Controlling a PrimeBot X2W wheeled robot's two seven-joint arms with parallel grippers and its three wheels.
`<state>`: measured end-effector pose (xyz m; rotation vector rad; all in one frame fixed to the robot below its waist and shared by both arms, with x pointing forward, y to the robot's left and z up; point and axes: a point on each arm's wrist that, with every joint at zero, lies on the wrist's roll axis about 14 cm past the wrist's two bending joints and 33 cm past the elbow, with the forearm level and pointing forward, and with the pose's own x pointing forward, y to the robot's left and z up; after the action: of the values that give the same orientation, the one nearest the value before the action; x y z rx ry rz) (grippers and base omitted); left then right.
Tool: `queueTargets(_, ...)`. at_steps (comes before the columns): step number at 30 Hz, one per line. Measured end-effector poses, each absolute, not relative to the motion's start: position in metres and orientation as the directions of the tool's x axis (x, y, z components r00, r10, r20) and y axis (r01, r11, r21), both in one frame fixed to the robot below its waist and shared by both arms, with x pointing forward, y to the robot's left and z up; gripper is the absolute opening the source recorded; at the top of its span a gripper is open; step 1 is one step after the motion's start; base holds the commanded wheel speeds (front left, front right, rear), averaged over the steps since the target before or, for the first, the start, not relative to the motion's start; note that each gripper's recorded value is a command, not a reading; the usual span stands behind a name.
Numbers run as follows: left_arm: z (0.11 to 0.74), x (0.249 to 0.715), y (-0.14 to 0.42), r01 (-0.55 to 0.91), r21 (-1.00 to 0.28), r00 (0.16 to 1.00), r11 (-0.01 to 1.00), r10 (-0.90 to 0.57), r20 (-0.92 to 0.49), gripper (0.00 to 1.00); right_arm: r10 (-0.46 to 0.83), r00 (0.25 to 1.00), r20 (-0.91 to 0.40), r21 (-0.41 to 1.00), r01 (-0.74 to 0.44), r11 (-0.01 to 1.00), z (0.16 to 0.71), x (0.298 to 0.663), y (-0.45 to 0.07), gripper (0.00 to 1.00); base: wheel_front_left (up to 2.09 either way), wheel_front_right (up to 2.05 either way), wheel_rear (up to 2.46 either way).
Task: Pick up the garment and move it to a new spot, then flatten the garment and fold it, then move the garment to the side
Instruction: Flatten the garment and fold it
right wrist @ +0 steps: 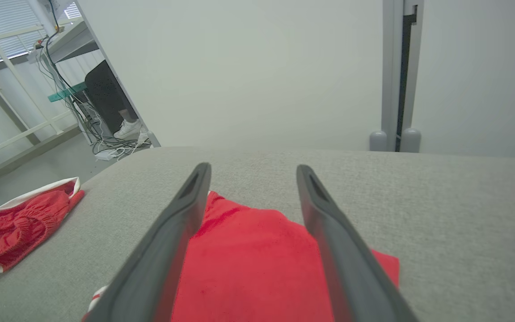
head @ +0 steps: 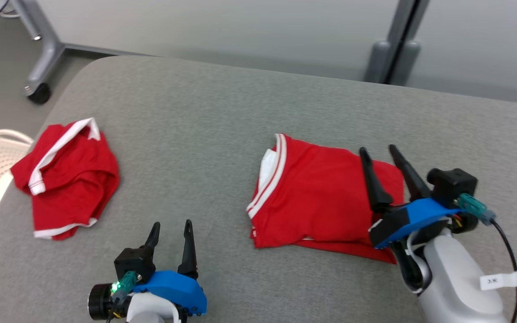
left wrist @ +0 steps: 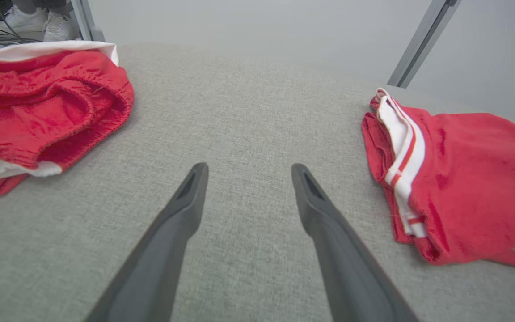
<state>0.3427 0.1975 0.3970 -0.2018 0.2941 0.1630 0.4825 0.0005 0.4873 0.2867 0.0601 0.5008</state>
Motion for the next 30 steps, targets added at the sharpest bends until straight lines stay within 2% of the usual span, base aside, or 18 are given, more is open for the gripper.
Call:
queueTargets(2,0.403,0.357,0.188,-0.151,-0.171,0.955,0.974,0.099,-0.278,1.0,0.386,0.923,0.015,0.253,-0.377,0.891,0.487,0.485,-0.041,1.0,0.0,0.0,0.0)
queueTargets(7,0.409,0.371,0.178,-0.112,-0.161,0.965,0.981,0.069,-0.255,1.0,0.274,0.962,-0.01,0.209,-0.266,0.941,0.478,0.476,-0.088,1.0,0.0,0.0,0.0)
queueTargets(13,0.418,0.381,0.168,-0.076,-0.143,0.974,0.987,0.043,-0.221,1.0,0.152,0.987,-0.057,0.189,-0.139,0.972,0.464,0.45,-0.138,1.0,0.0,0.0,0.0)
queueTargets(30,0.415,0.353,0.165,-0.058,-0.128,0.974,0.99,0.027,-0.226,1.0,0.115,0.987,-0.109,0.212,-0.09,0.973,0.45,0.389,-0.154,1.0,0.0,0.0,0.0)
